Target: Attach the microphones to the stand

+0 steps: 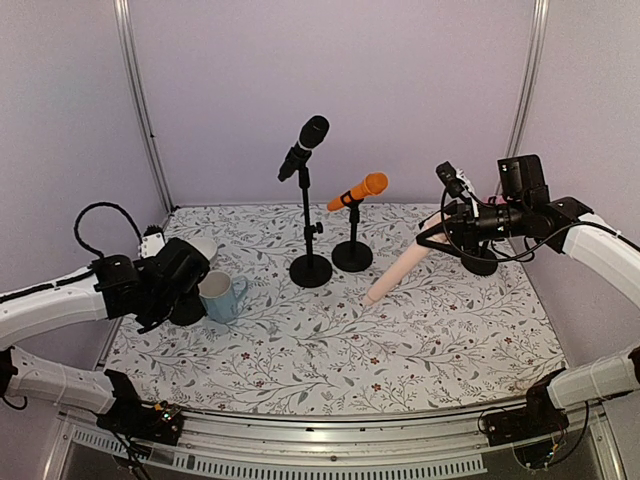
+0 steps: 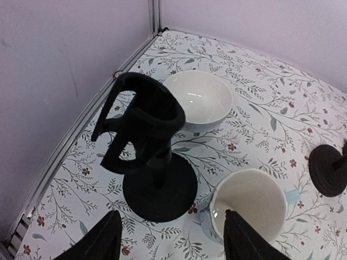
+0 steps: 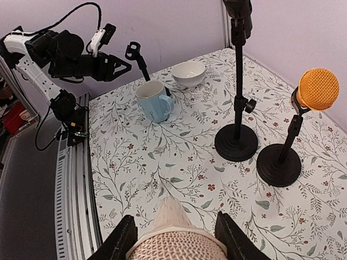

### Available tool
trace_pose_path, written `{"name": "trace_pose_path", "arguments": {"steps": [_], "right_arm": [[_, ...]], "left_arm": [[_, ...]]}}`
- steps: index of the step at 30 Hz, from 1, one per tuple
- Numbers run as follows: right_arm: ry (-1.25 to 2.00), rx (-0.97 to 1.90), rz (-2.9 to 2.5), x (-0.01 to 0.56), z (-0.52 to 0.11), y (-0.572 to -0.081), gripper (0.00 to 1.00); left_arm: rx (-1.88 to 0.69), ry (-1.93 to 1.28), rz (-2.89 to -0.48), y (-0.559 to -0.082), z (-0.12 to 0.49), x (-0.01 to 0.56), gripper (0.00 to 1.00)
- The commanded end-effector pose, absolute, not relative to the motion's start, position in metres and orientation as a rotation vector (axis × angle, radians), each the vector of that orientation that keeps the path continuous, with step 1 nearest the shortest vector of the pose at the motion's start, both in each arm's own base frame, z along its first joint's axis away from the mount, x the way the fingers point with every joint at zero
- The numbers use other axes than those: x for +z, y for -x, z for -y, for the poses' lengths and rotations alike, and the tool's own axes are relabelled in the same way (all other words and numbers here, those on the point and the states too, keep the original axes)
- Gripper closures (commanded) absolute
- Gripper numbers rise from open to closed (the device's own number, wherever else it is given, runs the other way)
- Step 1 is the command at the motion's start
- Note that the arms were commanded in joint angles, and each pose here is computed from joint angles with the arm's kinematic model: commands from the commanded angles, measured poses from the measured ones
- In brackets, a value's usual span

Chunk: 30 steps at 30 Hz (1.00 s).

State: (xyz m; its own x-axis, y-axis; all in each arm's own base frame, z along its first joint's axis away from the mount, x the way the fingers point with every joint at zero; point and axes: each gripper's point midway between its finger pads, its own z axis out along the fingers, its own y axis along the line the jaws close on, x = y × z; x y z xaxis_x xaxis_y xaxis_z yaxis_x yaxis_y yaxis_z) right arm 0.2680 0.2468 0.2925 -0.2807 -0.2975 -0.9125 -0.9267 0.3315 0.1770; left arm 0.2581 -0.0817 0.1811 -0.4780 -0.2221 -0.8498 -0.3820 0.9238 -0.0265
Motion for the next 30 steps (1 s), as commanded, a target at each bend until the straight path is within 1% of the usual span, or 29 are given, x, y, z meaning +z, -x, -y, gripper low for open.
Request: {"name": "trace_pose_path", "arguments": {"steps": [1, 5, 9, 16, 19, 22, 26, 28, 30], "right_arm": [[1.097, 0.980, -1.737, 0.298, -0.249, -0.269, 0.85], [1.095, 0.979, -1.735, 0.299, -0.248, -0.268, 0.85], [1.094, 0.981, -1.736, 0.299, -0.248, -0.266, 0.85], [1.094, 0.991, -1.738, 0.297, -0.248, -0.265, 0.85], [1.095, 0.992, -1.735, 0.297, -0.248, -0.264, 0.86], [1.095, 0.992, -1.737, 0.296, -0.248, -0.263, 0.86], [1.092, 0.995, -1.739, 0.294, -0.247, -0.262, 0.87], [1.092, 0.994, -1.738, 0.294, -0.247, -0.261, 0.87], [1.091, 0.990, -1.739, 0.294, -0.246, -0.261, 0.87]], "left_arm": [[0.211, 0.472, -1.993, -0.285, 0.069, 0.188, 0.36], [0.192, 0.458, -1.988, -0.306, 0.065, 0.176, 0.39], [0.232, 0.490, -1.985, -0.317, 0.053, 0.164, 0.42], [0.285, 0.472, -1.945, -0.329, 0.045, 0.148, 0.51], [0.326, 0.450, -1.924, -0.331, 0.043, 0.145, 0.57], [0.290, 0.423, -1.906, -0.335, 0.043, 0.146, 0.67], [0.250, 0.394, -1.879, -0.339, 0.049, 0.159, 0.79], [0.244, 0.388, -1.864, -0.339, 0.050, 0.169, 0.82], [0.238, 0.380, -1.843, -0.338, 0.049, 0.181, 0.88]]}}
